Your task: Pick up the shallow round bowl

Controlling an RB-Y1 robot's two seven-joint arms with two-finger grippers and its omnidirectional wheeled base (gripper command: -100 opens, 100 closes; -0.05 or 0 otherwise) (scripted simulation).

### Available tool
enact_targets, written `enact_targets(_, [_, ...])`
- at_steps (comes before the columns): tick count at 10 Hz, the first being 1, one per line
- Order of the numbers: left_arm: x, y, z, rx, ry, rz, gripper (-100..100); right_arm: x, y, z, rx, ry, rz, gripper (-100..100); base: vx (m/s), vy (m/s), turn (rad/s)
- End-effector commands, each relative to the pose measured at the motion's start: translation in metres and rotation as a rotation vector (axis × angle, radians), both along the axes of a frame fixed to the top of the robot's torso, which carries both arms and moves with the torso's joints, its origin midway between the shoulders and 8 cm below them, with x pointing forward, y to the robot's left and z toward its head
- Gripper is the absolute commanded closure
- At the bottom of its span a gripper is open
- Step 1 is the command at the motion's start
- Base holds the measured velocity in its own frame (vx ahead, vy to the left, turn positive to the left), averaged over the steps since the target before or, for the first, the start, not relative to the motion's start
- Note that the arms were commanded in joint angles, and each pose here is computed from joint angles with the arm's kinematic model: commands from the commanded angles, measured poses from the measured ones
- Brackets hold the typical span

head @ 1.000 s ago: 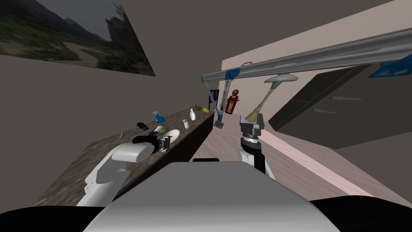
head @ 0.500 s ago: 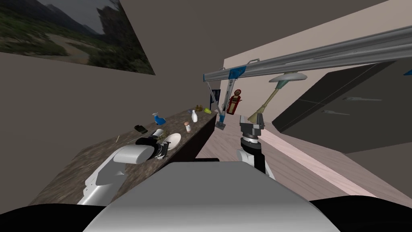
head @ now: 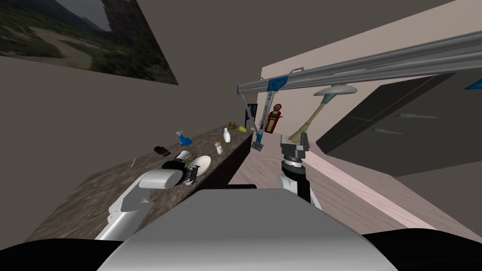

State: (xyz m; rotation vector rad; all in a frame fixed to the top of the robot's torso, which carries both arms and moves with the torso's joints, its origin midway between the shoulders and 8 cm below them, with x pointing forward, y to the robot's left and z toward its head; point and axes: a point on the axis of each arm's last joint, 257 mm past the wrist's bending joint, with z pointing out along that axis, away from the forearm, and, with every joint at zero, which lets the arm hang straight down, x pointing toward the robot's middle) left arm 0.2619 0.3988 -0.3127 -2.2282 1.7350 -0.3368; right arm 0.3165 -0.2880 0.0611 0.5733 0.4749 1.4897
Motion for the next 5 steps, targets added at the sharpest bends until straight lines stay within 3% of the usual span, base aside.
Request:
enact_targets(1, [0.0, 0.0, 0.0, 0.0, 0.0, 0.0, -100, 0.0, 0.0, 0.0, 0.0, 0.0, 0.0, 0, -0.008, -0.007, -0.004])
enact_targets(2, [0.0006, 0.0001, -0.0003, 0.0, -0.002, 0.0, 100, 0.0, 0.0, 0.0, 0.0, 0.0, 0.0, 0, 0.0, 0.0, 0.0])
enact_targets(5, [0.0001, -0.0001, -0.0006, -0.001, 0.0, 0.0, 100, 0.0, 0.0, 0.0, 0.0, 0.0, 0.0, 0, 0.0, 0.0, 0.0])
